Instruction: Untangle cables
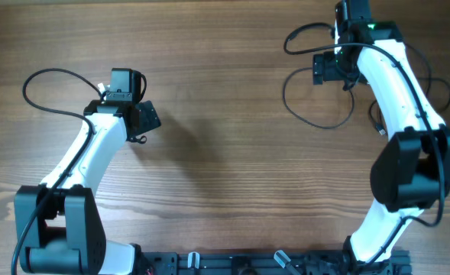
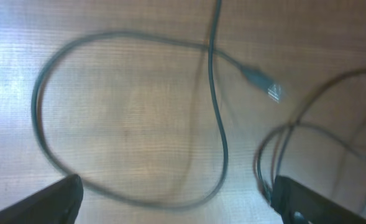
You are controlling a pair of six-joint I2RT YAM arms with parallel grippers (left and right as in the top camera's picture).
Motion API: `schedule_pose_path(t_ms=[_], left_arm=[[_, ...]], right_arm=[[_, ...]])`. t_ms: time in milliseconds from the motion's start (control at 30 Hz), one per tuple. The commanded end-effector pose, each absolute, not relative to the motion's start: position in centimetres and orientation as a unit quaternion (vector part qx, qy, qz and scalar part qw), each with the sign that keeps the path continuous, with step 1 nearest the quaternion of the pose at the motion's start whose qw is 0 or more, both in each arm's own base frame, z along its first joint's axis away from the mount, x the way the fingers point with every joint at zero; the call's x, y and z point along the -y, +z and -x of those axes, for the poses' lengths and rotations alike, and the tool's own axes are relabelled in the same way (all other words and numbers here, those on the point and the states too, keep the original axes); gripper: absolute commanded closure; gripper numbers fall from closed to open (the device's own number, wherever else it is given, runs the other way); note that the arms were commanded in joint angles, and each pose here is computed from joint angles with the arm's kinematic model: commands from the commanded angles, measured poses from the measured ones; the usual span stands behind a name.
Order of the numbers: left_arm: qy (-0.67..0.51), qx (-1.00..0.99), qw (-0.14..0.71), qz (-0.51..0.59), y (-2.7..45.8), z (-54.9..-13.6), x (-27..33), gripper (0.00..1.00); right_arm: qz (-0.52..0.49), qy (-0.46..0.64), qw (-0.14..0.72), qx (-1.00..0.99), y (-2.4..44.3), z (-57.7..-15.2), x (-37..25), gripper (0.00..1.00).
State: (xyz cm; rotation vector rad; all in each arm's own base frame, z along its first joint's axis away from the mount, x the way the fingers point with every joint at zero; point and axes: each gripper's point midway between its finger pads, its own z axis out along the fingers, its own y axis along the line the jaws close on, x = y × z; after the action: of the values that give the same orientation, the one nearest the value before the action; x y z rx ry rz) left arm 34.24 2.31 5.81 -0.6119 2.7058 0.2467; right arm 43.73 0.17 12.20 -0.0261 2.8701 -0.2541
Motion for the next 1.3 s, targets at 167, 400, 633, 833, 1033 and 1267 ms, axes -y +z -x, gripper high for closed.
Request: schedule_pose_path(t_ms=[167,400,633,833,1033,1267], left_arm=[[0.099,-0.956,0.177,0.214,5.7,-34.1,-2.8,0.0],[0.099,-0.956,0.177,0.214,5.7,-34.1,-2.8,0.0],[0.099,-0.956,0.177,0.214,5.7,-34.1,-2.8,0.0],[0.099,-0.956,0.177,0.214,5.7,-34.1,-2.8,0.0],[0.099,-0.956,0.177,0.214,5.7,-34.1,-2.8,0.0],[0.099,-0.956,0.177,0.214,5.7,-34.1,-2.8,0.0]], right_arm=[[0.026,0.009,0.153,-0.988,22.2,-35.5,-2.9,0.0],[0.014,0.117,0.17,-0.978,27.1,-29.9,-6.0,0.0],[-0.008,0.122,0.176,-0.977,27.5,-29.8,-6.0,0.0],[-0.003,0.125,0.216,-0.968,28.3,-31.8,-6.1,0.0],[-0.004,0.126,0.217,-0.968,28.2,-32.0,-6.2,0.0],[-0.004,0.125,0.215,-0.968,28.1,-32.0,-6.2,0.0]])
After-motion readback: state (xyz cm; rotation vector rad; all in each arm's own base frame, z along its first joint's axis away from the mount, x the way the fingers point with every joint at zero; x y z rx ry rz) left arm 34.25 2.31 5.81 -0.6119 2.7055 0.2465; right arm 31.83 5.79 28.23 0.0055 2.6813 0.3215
